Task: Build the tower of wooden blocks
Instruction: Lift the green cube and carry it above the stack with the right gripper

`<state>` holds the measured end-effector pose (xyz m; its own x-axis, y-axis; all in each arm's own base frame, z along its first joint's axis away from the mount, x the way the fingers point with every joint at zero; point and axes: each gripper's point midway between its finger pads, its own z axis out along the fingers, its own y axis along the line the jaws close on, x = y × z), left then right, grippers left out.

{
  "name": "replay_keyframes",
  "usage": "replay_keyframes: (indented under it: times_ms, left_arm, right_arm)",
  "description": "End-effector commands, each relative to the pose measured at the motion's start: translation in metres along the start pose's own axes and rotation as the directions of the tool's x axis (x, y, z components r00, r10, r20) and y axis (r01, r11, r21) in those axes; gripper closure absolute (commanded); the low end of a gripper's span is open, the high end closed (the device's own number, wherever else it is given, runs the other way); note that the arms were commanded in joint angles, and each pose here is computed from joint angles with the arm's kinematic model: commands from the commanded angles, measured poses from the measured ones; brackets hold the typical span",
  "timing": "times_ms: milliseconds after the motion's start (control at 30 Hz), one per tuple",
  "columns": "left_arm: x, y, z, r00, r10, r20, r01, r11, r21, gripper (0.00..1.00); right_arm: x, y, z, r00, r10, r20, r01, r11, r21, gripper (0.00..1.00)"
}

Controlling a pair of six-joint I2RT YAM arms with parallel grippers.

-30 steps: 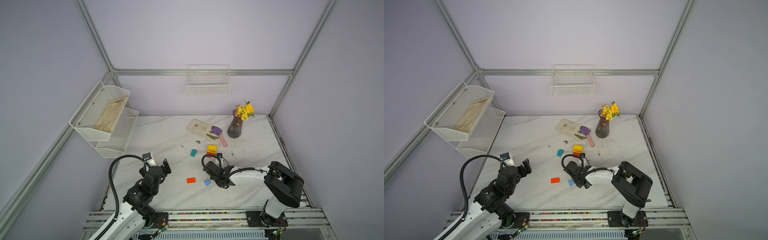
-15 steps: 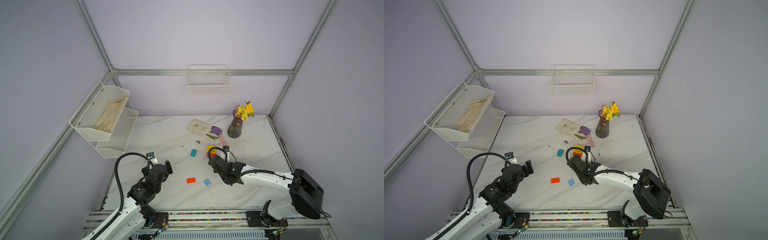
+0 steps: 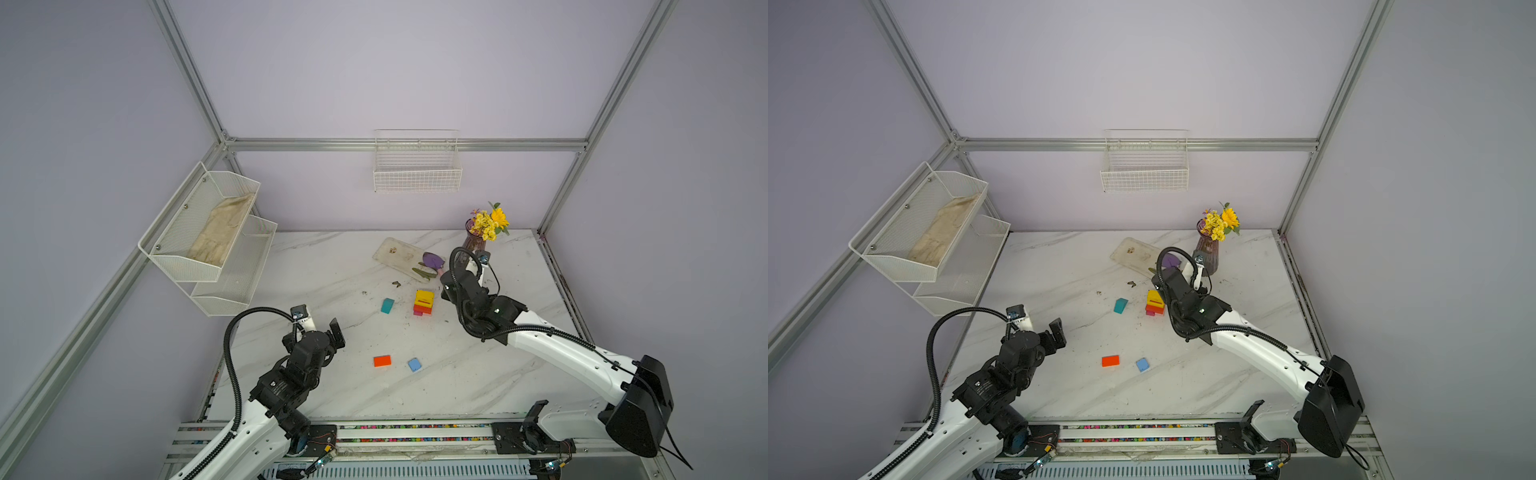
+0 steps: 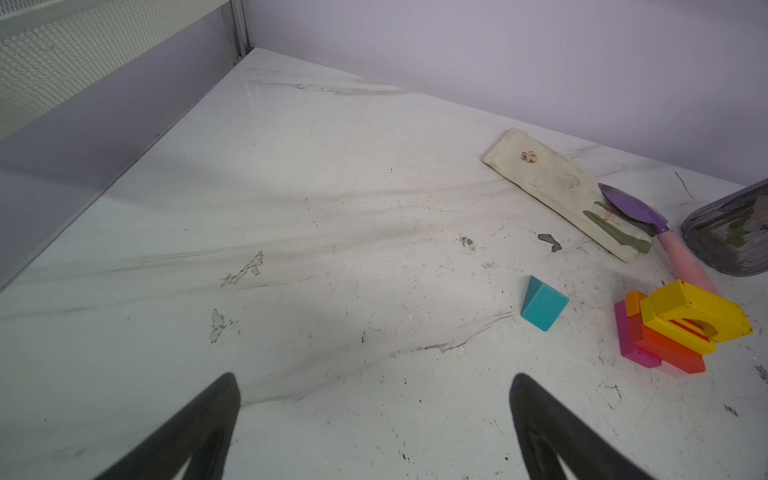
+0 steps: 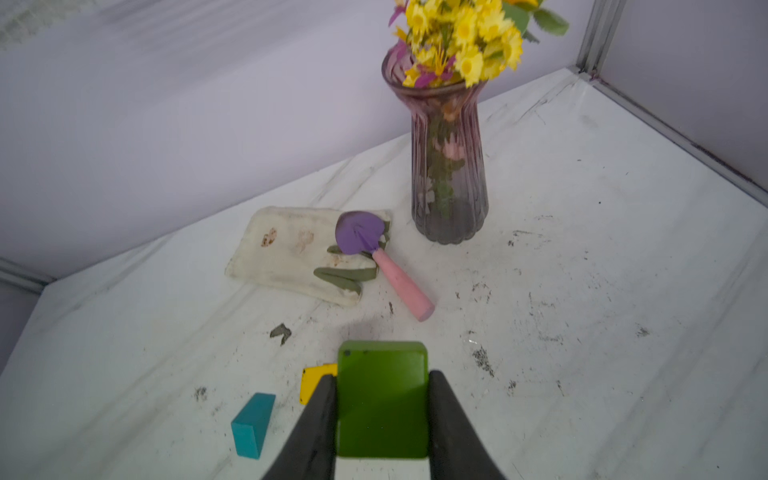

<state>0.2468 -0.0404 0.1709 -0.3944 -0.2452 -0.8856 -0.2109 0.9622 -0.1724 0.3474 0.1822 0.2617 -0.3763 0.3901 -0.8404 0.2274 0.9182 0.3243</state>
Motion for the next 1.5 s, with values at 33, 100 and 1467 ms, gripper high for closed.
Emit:
replay_keyframes:
  times_ms: [33,100,1467]
  left_arm:
    - [0.004,0.006,0.002,1.000,0.005,0.019,-0.005,1.000,-0.019,0.00]
    - [0.005,0.005,0.002,1.000,0.006,0.016,-0.006,1.000,-0.013,0.00]
    - [0.006,0.001,0.007,1.000,0.023,-0.009,-0.023,0.999,-0.029,0.00]
  right_arm:
    - [-0.002,0.032,0.010,0.999,0.023,-0.041,-0.027,0.994,-0.104,0.90]
    - [0.028,0.049,0.021,0.991,-0.052,-0.122,0.028,0.981,-0.190,0.92]
    - [0.126,0.010,0.086,0.932,-0.132,-0.337,0.166,0.983,0.073,0.92]
